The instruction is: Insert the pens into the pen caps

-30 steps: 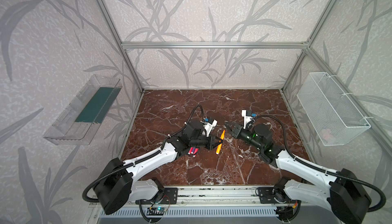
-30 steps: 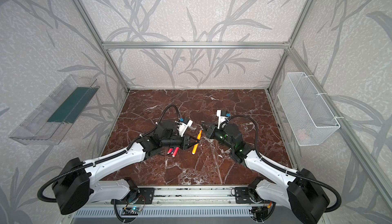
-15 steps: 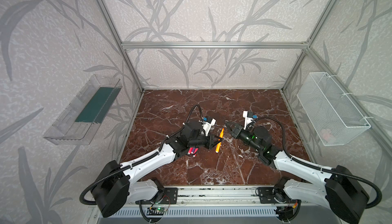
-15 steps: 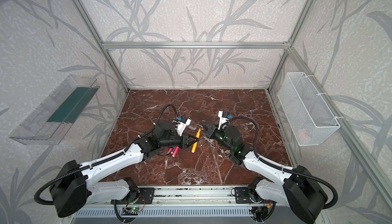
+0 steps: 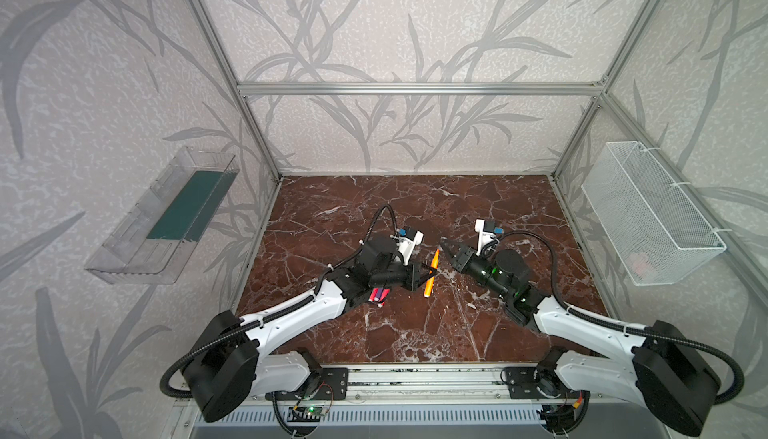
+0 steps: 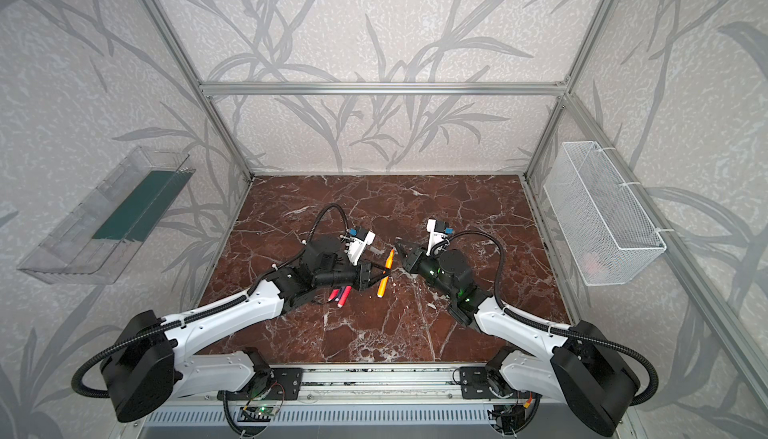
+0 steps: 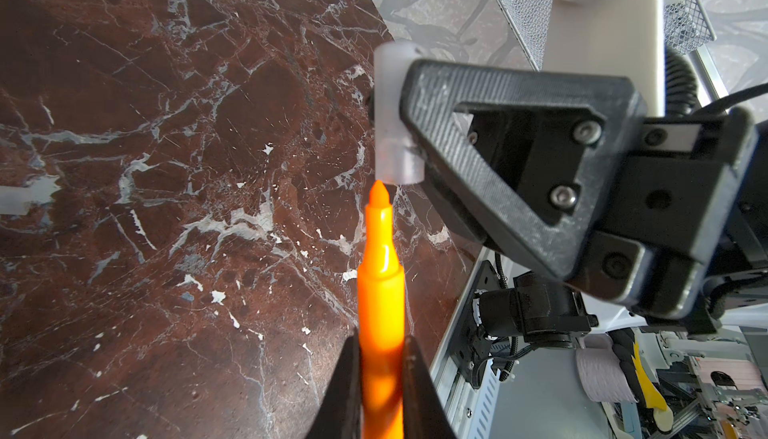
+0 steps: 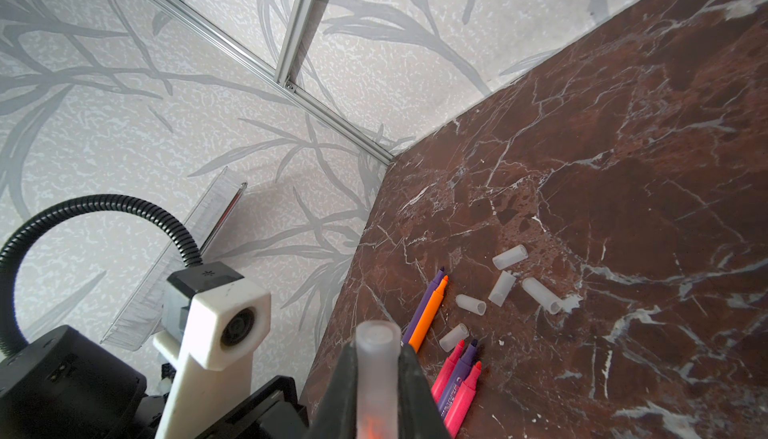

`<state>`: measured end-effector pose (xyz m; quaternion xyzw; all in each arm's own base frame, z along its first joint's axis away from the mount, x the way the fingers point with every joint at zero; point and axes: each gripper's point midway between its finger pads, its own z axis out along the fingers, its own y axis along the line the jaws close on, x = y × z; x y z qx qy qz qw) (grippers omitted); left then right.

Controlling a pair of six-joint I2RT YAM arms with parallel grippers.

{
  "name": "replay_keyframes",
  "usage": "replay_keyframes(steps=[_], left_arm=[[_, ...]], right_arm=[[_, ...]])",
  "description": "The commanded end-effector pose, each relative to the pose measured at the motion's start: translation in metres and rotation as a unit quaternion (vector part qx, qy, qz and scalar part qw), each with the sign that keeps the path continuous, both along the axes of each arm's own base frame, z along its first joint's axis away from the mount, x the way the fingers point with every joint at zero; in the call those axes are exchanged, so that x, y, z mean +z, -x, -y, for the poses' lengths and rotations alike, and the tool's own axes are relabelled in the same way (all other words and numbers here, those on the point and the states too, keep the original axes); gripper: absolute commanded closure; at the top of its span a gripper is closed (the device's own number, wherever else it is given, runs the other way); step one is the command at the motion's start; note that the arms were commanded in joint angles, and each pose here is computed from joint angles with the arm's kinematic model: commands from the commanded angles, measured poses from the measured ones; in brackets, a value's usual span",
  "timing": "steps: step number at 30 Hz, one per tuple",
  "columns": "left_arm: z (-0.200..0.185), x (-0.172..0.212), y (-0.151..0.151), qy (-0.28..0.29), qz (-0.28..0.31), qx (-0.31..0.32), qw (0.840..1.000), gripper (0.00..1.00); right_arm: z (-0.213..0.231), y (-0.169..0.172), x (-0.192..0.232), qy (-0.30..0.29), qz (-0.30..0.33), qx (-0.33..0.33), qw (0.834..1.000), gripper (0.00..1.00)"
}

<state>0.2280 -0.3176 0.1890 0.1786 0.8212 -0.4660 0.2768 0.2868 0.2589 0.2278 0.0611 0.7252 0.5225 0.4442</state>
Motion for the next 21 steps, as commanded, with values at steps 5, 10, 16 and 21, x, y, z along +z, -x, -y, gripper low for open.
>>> replay_keyframes(steps=[5,10,16,21], left_arm=[[0.004,0.019,-0.003,0.02,0.019,0.001,1.0,1.0],[0.005,0.018,-0.004,0.02,0.017,0.0,1.0,1.0],[0.002,0.016,-0.009,0.012,0.02,0.014,1.0,1.0],[0.003,0.018,-0.015,0.012,0.021,0.021,0.999,1.0]], right_arm=[[-0.007,-0.004,0.015,-0.01,0.019,0.001,1.0,1.0],[-0.009,-0.004,0.015,-0.011,0.018,0.003,1.0,1.0],[-0.011,0.002,0.017,-0.014,0.02,0.008,1.0,1.0],[-0.012,0.006,0.01,-0.013,0.012,0.007,1.0,1.0]])
